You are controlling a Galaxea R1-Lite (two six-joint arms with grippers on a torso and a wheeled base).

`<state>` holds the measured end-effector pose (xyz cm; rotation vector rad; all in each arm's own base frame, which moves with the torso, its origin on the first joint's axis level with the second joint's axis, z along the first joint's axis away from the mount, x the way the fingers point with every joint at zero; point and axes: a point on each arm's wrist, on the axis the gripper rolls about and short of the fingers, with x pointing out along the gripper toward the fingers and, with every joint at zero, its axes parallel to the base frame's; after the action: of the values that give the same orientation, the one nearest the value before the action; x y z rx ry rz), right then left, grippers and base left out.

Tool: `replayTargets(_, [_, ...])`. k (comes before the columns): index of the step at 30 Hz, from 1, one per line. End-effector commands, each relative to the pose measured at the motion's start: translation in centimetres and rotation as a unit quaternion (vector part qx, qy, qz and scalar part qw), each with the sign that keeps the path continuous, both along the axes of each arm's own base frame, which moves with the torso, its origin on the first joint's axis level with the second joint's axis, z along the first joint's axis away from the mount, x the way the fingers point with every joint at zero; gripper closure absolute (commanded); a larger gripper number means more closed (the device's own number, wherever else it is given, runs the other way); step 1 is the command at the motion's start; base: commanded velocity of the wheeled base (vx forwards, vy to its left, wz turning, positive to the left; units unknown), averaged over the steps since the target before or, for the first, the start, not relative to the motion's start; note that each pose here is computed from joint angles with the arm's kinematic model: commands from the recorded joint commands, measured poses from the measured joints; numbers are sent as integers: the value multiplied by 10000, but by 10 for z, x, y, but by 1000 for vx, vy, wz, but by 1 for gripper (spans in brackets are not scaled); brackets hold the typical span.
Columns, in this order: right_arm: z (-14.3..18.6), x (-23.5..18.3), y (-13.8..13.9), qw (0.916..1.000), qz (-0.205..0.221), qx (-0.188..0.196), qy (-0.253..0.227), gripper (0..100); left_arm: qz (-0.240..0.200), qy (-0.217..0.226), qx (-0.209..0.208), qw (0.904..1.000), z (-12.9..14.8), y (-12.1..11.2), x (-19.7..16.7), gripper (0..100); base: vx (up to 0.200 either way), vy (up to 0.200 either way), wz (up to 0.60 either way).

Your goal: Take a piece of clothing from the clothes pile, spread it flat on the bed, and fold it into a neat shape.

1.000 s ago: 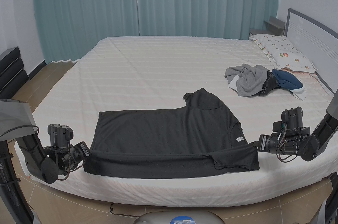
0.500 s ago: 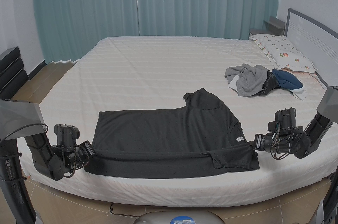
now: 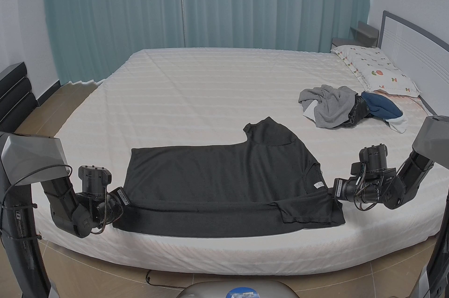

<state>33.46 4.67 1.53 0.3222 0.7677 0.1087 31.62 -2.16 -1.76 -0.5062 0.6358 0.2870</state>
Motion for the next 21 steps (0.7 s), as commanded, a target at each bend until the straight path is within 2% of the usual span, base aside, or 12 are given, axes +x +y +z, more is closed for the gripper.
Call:
replayTargets(1, [-5, 2, 0, 10000, 6, -3, 49, 100, 4, 84, 7, 10000, -7, 0, 2, 100, 0, 0, 0])
replayTargets(5, [-7, 4, 0, 10000, 1, 1, 66, 100, -1, 77, 13, 10000, -8, 0, 4, 100, 0, 0, 0])
replayTargets(6, [-7, 4, 0, 10000, 1, 2, 58, 0, -1, 85, 13, 10000, -10, 0, 5, 100, 0, 0, 0])
replayTargets(9, [-10, 5, 1, 9999, -34, 57, 105, 0, -3, 107, 9, 9999, -12, -1, 6, 100, 0, 0, 0])
replayTargets(10, [-10, 5, 1, 9999, -56, 103, 95, 0, -3, 99, 9, 10000, -12, -1, 6, 0, 0, 0, 0])
replayTargets(15, [-4, 7, 1, 9990, -232, 374, -80, 0, 11, 74, -11, 10000, -10, -1, 6, 0, 0, 0, 0])
replayTargets(21, [8, -1, 0, 9962, -451, 724, -165, 0, 253, -34, -263, 9993, -5, 3, 7, 0, 0, 0, 0])
